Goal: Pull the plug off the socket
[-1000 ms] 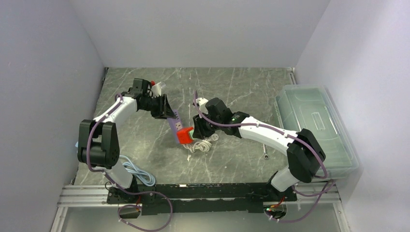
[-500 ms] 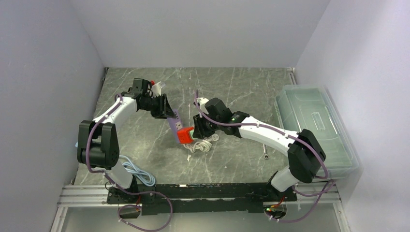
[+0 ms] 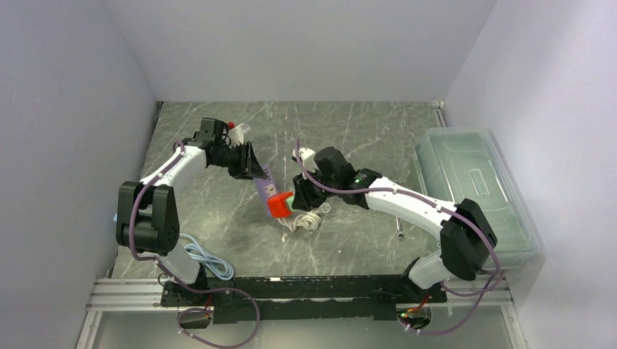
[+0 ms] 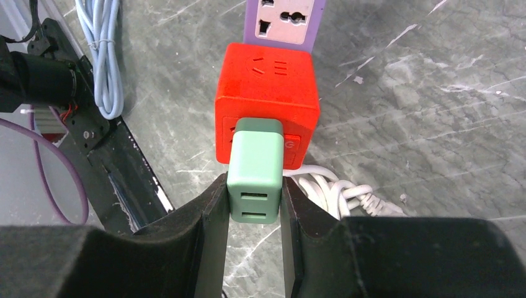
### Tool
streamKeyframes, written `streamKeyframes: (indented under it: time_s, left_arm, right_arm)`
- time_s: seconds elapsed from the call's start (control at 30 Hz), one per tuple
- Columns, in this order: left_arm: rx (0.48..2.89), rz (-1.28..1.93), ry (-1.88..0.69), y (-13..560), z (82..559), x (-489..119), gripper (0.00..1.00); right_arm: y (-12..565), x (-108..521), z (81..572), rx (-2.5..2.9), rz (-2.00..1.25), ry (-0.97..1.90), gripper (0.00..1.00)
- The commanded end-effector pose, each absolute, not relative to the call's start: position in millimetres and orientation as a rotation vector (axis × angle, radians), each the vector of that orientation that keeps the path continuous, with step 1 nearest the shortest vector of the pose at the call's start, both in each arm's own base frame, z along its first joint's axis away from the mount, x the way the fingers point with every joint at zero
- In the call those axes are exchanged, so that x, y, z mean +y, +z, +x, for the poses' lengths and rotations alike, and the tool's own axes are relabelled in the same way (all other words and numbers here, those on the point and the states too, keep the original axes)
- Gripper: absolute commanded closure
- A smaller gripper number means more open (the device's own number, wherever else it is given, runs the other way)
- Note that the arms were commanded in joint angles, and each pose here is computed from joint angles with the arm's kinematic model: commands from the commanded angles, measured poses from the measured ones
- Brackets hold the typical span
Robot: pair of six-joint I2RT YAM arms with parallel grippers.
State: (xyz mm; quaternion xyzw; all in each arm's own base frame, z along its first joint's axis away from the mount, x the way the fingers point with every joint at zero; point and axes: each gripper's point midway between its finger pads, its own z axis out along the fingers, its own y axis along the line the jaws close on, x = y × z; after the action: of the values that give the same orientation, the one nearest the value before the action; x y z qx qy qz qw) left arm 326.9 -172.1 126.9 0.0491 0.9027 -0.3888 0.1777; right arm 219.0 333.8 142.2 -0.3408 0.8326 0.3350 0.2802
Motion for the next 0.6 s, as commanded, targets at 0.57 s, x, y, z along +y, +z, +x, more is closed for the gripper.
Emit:
streamKeyframes:
  time_s: [0.57]
  left_arm:
    - [2.479, 0.152, -0.909, 142.8, 348.1, -158.6, 1.00]
  right_arm:
    - [158.3, 341.4, 220.2, 2.309, -0.787, 0.945, 1.00]
